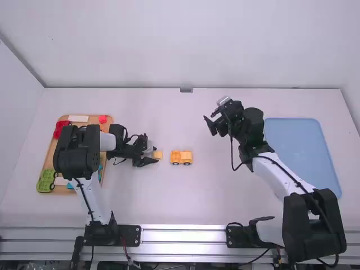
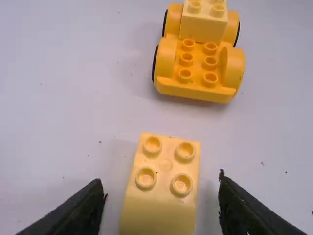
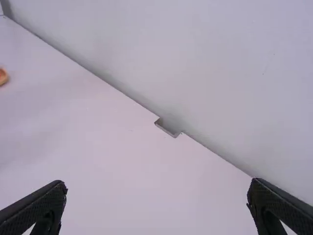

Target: Assemble lego blocks to make yellow taxi

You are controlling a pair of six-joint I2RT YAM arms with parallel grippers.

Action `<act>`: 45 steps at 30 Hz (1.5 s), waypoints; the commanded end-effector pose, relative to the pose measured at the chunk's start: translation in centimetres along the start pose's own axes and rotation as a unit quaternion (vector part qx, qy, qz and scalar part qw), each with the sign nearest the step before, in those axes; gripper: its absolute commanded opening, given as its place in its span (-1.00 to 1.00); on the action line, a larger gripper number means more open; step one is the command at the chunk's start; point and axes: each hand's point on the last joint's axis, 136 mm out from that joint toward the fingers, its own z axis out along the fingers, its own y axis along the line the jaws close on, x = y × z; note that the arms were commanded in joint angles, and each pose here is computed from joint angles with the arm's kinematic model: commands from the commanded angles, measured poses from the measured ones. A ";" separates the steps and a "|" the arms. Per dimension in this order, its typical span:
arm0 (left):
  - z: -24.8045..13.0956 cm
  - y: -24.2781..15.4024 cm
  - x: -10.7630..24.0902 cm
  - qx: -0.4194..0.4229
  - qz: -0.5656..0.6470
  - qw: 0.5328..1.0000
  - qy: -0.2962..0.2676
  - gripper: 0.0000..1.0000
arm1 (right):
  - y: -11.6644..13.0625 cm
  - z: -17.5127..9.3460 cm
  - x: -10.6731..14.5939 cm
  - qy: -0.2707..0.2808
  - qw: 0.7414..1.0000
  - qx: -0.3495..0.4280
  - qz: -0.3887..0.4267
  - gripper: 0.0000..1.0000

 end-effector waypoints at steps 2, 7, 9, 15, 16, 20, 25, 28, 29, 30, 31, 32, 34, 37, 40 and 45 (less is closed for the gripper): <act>0.5 -0.7 0.9 0.006 -0.008 1.000 0.009 0.03 | 0.0 -0.2 -0.5 -0.008 1.000 0.000 -0.003 0.97; 0.7 -0.9 1.2 0.000 0.002 1.000 0.008 -0.21 | 0.4 -0.1 -0.6 -0.009 1.000 -0.005 -0.005 0.97; 0.7 -0.9 1.3 -0.003 0.007 1.000 0.008 -0.40 | 0.5 -0.1 -0.7 -0.009 1.000 -0.005 -0.005 0.97; 0.6 -0.6 1.1 -0.005 0.006 1.000 0.007 -0.79 | -0.8 -0.3 -0.3 -0.003 1.000 0.017 -0.002 0.97; 0.5 -0.5 0.9 -0.003 0.003 1.000 0.008 -0.79 | -0.9 -0.4 -0.1 0.000 1.000 0.018 -0.001 0.97; -0.4 -0.4 -0.1 0.003 -0.011 1.000 0.025 -0.83 | 0.3 -0.4 0.8 0.014 1.000 -0.016 -0.004 0.97; -2.1 -0.4 -3.1 0.005 -0.008 1.000 0.019 -0.83 | 4.2 -1.2 1.8 0.009 0.990 -0.133 -0.054 0.97; -2.8 -0.6 -5.0 -0.001 0.012 1.000 0.016 -0.81 | 5.9 -1.7 2.9 -0.003 0.978 -0.199 -0.068 0.97; -2.8 -0.7 -5.6 -0.001 0.021 1.000 0.016 -0.81 | 6.4 -1.7 3.1 -0.008 0.974 -0.216 -0.070 0.97; -2.9 -0.9 -6.2 -0.002 0.030 0.999 0.017 -0.81 | 7.0 -1.8 3.6 -0.014 0.968 -0.239 -0.071 0.97; -2.8 -1.4 -7.2 -0.001 0.049 0.999 0.017 -0.81 | 7.8 -1.7 4.5 -0.023 0.960 -0.269 -0.067 0.97; -2.7 -1.7 -7.6 0.000 0.057 0.998 0.019 -0.81 | 8.2 -1.7 4.9 -0.026 0.957 -0.282 -0.063 0.97; -2.3 -2.4 -8.4 0.004 0.079 0.996 0.030 -0.81 | 9.1 -1.5 5.9 -0.035 0.947 -0.314 -0.053 0.97; -1.4 -3.3 -9.0 0.011 0.104 0.994 0.044 -0.82 | 10.9 -1.3 7.5 -0.058 0.929 -0.361 -0.055 0.97; -0.4 -4.4 -9.8 0.031 0.116 0.992 0.037 -0.84 | 12.7 -0.9 9.6 -0.068 0.914 -0.392 -0.080 0.97; 1.0 -3.9 -9.8 0.030 0.091 0.995 0.033 -0.90 | 14.8 -0.4 11.6 -0.064 0.902 -0.417 -0.091 0.97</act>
